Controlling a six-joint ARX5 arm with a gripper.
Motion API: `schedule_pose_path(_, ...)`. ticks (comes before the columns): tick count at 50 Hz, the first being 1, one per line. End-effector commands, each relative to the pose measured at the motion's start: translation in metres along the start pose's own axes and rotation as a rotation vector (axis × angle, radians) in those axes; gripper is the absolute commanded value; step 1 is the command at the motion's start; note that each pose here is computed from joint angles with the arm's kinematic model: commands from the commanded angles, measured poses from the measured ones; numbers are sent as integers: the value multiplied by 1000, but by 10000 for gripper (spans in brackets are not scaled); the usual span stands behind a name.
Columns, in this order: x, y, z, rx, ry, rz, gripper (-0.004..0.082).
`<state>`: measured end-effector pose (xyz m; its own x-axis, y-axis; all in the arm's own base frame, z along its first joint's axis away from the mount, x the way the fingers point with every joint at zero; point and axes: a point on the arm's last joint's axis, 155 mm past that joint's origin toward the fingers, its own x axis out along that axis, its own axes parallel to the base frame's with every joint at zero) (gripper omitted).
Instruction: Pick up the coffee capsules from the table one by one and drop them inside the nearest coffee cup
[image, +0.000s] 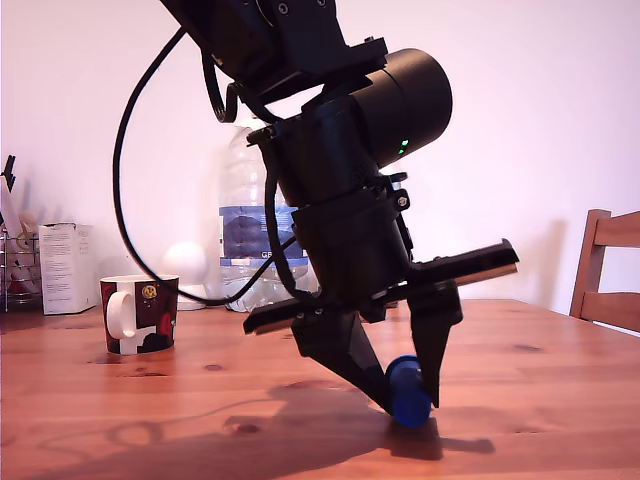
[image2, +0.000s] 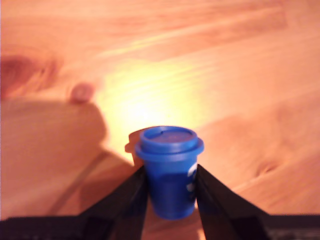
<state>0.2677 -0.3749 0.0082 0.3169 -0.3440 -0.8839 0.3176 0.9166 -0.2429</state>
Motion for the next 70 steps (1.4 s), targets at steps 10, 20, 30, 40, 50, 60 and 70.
schedule_pose_path(10,-11,17,14,241,-61,92,72)
schedule_pose_path(20,-37,12,34,359,-137,94,72)
schedule_pose_path(30,-67,-11,51,463,-243,-13,50)
schedule_pose_path(40,-98,-10,61,490,-362,-88,50)
schedule_pose_path(50,-128,19,62,442,-468,-79,50)
schedule_pose_path(60,-155,68,61,323,-564,0,50)
schedule_pose_path(70,-174,116,54,198,-621,62,50)
